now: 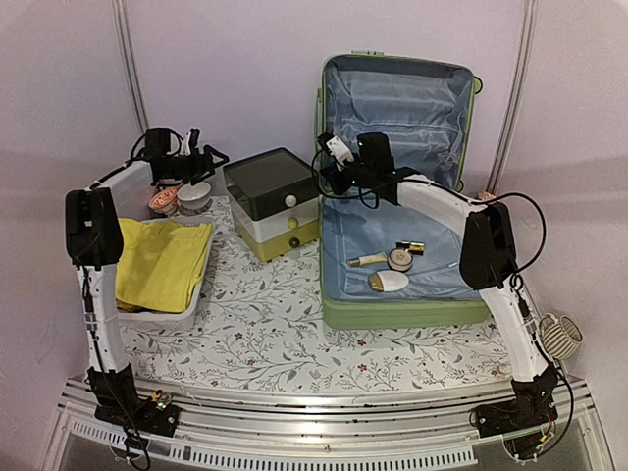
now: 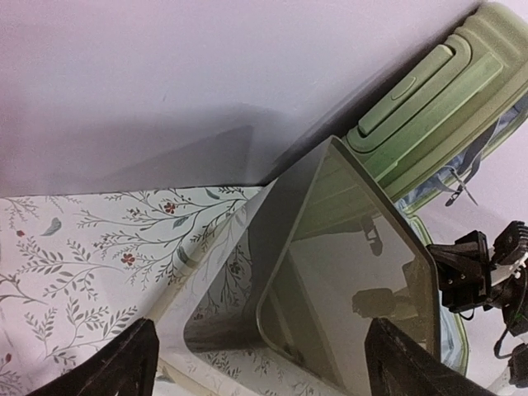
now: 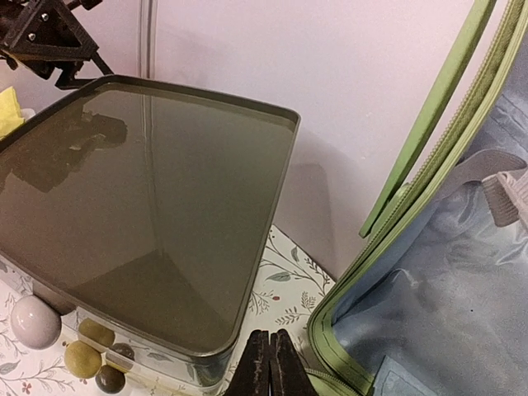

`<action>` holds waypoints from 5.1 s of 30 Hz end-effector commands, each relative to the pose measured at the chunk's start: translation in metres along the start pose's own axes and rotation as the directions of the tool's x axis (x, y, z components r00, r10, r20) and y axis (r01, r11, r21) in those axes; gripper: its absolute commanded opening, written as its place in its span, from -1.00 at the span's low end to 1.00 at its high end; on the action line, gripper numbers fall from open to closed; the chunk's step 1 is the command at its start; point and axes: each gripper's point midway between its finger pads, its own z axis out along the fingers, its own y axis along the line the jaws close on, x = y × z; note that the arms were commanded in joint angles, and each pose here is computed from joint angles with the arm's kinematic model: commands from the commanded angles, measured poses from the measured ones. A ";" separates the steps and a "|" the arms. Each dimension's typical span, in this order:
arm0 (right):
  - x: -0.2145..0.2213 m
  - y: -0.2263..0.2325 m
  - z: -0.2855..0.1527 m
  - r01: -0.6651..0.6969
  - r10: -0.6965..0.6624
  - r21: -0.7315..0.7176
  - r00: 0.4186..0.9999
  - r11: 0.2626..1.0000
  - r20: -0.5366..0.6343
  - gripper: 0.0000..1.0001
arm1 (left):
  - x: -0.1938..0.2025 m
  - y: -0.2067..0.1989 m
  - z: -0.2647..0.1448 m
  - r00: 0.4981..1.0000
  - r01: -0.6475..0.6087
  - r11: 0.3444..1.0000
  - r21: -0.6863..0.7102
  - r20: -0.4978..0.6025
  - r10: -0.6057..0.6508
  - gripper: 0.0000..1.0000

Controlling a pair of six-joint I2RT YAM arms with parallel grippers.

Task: Open, take out, and arrange the luggage
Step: Move the storage box to the center of the board.

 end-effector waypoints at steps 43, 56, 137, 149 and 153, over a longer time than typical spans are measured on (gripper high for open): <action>-0.026 0.050 -0.002 0.153 -0.108 -0.262 0.978 0.953 0.179 -0.98 | 0.043 0.004 0.070 0.989 0.044 0.963 0.264 -0.145 -0.005 0.13; -0.034 0.066 -0.011 0.167 -0.112 -0.323 0.977 0.932 0.181 -0.98 | 0.051 -0.008 0.068 0.988 0.029 0.957 0.288 -0.156 0.017 0.16; -0.028 0.150 -0.077 -0.082 0.078 -0.386 0.997 0.919 -0.028 -0.97 | 0.139 -0.055 0.078 0.932 0.038 0.953 0.301 -0.354 0.074 0.11; -0.039 0.170 -0.065 -0.110 0.095 -0.412 0.994 0.904 -0.056 -0.97 | 0.154 -0.026 0.075 0.928 0.059 0.966 0.250 -0.370 0.039 0.07; -0.031 0.172 -0.065 -0.120 0.094 -0.409 0.992 0.905 -0.082 -0.97 | 0.159 -0.028 0.074 0.923 0.046 0.967 0.250 -0.381 0.054 0.06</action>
